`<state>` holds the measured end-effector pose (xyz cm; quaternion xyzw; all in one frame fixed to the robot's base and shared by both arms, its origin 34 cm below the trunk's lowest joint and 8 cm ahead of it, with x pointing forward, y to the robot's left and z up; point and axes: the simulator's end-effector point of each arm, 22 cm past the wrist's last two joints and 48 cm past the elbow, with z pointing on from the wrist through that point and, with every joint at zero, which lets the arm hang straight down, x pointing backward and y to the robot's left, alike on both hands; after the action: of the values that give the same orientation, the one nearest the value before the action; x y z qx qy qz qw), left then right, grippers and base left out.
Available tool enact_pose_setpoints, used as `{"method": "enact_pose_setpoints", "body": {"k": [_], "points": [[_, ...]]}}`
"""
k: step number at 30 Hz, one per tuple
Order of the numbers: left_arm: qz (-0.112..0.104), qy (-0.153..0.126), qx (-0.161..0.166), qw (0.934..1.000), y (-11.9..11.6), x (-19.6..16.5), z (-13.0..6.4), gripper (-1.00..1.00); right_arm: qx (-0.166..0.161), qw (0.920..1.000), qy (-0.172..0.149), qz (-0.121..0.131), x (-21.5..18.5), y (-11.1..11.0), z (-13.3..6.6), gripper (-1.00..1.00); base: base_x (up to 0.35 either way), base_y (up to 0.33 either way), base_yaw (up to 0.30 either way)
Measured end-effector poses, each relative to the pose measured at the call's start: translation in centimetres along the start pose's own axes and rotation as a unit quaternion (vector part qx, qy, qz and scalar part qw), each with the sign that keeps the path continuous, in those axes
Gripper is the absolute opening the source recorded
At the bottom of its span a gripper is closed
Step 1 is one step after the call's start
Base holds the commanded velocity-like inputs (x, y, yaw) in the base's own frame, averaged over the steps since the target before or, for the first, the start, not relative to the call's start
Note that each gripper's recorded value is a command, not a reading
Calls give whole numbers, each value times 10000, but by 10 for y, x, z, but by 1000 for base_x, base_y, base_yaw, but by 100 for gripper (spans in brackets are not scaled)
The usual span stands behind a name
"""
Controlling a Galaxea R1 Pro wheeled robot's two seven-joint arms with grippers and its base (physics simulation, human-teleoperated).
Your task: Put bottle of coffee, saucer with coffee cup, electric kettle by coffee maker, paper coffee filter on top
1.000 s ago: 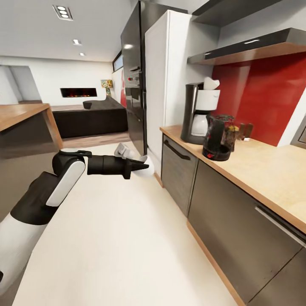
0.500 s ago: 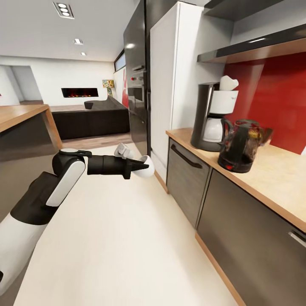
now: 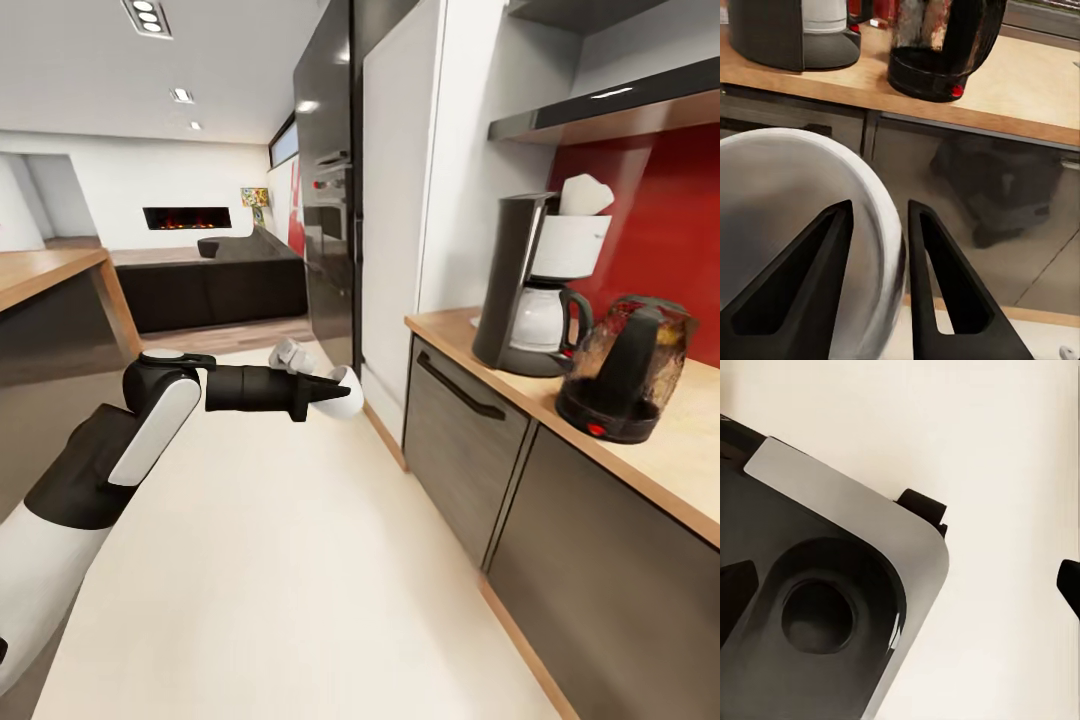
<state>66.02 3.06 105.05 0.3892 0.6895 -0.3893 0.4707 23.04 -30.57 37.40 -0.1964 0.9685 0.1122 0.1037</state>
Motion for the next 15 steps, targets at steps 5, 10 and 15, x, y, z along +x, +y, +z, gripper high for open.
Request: {"method": "enact_pose_setpoints", "body": {"k": [5,10,15], "points": [[0,0,0,10000,0,0,0,-100,0,10000,1,0,0,0,0,100,322,124,0],[0,0,0,10000,0,0,0,-100,0,10000,0,0,0,0,0,100,322,124,0],[0,0,0,10000,0,0,0,-100,0,10000,0,0,0,0,0,100,321,124,0]]}}
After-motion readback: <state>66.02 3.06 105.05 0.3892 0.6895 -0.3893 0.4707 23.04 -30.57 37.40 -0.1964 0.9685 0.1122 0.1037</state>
